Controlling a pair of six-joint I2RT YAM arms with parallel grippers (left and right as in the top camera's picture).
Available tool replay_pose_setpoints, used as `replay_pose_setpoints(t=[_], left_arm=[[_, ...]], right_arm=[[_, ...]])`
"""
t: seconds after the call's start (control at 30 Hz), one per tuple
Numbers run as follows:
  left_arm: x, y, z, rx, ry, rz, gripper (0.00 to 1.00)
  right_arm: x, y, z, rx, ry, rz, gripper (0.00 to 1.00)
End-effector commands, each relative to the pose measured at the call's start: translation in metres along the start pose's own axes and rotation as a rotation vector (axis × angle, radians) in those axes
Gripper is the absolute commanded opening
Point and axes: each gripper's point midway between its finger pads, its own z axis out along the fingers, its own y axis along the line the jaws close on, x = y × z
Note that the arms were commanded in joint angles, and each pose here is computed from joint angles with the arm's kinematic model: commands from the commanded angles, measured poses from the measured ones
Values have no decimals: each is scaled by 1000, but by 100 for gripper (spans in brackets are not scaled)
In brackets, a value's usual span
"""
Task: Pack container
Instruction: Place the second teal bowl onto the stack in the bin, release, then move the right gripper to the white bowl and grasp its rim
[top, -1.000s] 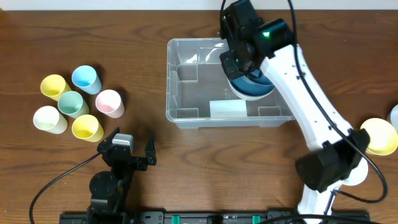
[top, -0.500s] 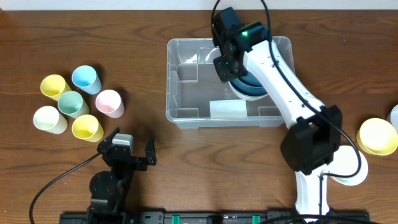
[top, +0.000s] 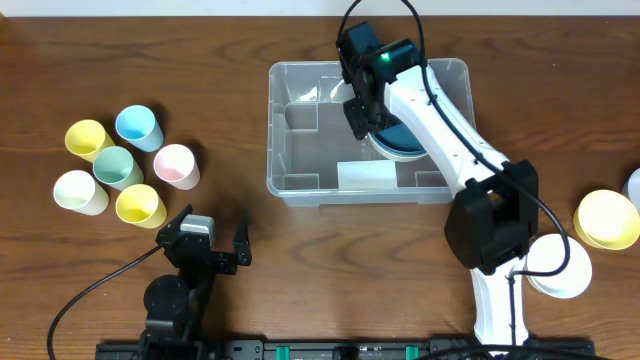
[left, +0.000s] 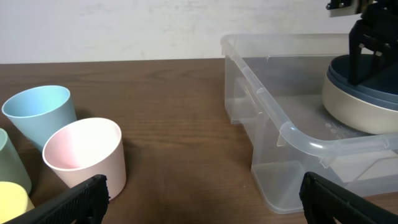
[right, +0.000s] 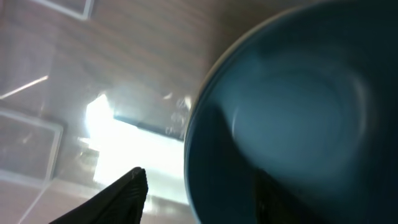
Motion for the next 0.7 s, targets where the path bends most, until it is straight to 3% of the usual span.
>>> replay_pose_setpoints(t=[0.0, 0.2, 0.33, 0.67], left_arm=[[14, -1, 1, 7, 43, -2, 98], [14, -1, 1, 7, 43, -2, 98], [14, -1, 1, 7, 43, -2, 98], [14, -1, 1, 7, 43, -2, 98]], right_arm=[[-9, 4, -59, -47, -128, 11, 55], [7, -19, -142, -42, -272, 52, 56], [32, -62, -179, 20, -305, 185, 59], [110, -181, -185, 119, -160, 644, 63]])
